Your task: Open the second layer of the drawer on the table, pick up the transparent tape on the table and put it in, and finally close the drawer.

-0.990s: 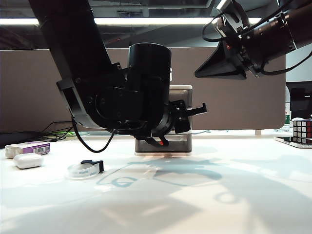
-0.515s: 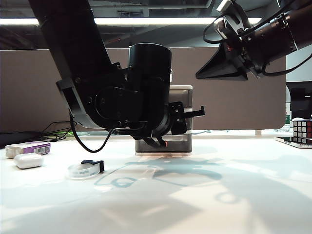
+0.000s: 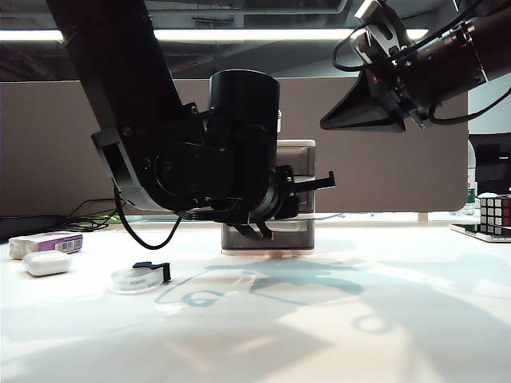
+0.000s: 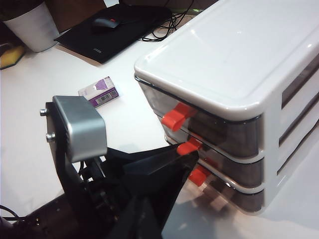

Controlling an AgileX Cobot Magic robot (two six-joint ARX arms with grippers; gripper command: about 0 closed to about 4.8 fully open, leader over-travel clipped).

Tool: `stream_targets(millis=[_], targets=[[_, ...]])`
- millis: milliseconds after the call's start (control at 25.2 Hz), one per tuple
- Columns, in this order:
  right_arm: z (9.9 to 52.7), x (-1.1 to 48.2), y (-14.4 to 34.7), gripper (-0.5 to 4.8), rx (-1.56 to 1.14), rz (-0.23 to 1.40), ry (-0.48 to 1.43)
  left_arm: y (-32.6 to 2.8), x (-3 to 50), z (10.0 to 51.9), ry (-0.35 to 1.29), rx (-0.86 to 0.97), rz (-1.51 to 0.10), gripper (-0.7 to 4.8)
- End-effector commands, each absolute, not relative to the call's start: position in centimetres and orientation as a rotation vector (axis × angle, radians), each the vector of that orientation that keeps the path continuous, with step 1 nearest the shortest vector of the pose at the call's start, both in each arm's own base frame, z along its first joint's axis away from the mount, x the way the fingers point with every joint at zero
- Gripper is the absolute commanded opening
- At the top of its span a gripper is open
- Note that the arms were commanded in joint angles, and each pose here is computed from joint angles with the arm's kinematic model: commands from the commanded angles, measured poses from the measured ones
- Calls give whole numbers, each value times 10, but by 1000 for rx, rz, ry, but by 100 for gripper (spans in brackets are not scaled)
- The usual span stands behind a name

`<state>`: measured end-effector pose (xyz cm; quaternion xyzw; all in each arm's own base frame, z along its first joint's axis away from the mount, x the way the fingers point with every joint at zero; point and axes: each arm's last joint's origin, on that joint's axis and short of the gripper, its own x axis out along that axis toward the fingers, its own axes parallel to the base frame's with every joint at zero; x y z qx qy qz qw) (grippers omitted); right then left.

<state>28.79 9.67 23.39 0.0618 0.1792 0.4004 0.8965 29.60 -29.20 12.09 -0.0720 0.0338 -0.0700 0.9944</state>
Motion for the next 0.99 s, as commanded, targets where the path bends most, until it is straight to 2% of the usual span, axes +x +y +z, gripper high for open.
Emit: stream_targets(millis=[40,158,396,674,990], targets=[[237,288,97,-5,116,832,350,-292,296,124,56,-151,-141,12],[237,289,97,-5,96,804,340,-292,296,124,56,-151,-141,-6],[222,313,103,-5,86,789,358,-292,296,124,57,-149,-142,-6],[215,339,112,-5,103,865,385,-292,288,119,73,-113,-155,-6],[222,346,115,-5,107,910,362,-296,277,116,82,-108,-180,-6]])
